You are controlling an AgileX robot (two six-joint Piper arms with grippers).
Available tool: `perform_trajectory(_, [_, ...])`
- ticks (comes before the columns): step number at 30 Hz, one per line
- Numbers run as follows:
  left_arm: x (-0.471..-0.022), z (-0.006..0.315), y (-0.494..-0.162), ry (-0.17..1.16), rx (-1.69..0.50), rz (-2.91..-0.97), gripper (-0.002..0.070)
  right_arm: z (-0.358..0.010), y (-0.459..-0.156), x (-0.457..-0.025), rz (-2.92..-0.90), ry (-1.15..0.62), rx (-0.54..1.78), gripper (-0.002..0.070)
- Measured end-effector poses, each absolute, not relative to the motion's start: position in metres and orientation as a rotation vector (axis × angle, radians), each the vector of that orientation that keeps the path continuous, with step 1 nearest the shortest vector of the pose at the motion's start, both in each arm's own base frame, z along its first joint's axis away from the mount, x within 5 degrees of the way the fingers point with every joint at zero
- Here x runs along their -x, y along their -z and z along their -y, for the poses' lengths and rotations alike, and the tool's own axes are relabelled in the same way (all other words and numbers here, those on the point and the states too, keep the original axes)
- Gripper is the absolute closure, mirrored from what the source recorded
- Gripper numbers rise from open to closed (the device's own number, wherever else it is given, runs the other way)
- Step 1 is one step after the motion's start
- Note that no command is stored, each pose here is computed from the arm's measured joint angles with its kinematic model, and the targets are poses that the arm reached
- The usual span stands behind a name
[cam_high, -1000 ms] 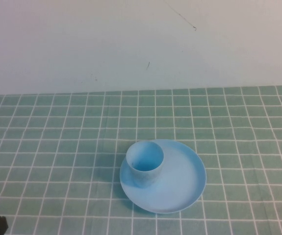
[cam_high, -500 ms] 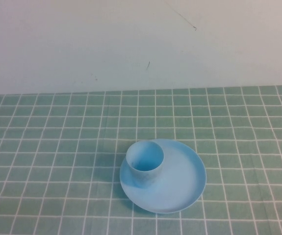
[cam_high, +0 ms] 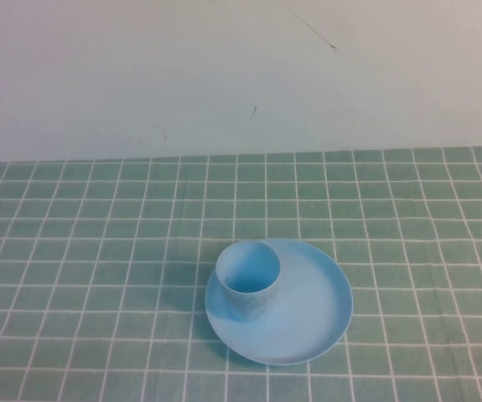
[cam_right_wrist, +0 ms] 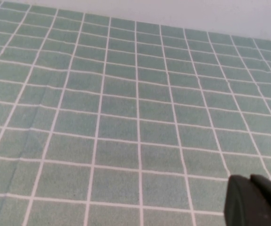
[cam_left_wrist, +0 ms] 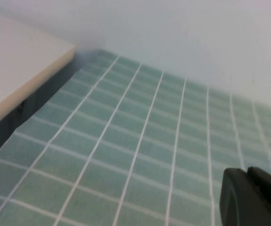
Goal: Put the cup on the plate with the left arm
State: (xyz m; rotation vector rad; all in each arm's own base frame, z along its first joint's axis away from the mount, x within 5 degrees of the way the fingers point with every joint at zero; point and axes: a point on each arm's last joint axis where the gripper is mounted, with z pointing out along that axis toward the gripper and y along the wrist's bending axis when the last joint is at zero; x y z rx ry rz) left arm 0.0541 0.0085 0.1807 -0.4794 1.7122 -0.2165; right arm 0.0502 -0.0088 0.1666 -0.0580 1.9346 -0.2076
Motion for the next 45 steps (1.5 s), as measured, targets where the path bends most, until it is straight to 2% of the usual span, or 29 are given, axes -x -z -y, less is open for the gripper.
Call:
perform_trajectory(3, [-0.0522,-0.006,-0.172,0.109,0.327,-1.844,0.0675,0.0088,-0.1666,-0.0502,-1.935,0.207,0.058,0.0678])
perform_trajectory(8, [-0.0518,-0.0046,-0.1712,0.036,0.203,-1.875,0.0675,0.0088,-0.1666,-0.0502,-1.935,0.207,0.058,0.0678])
perform_trajectory(45, [-0.0518,-0.0041,-0.1712,0.034,0.19,-1.876,0.0677,0.0088,-0.1666,-0.0502,-1.935,0.205,0.057,0.0678])
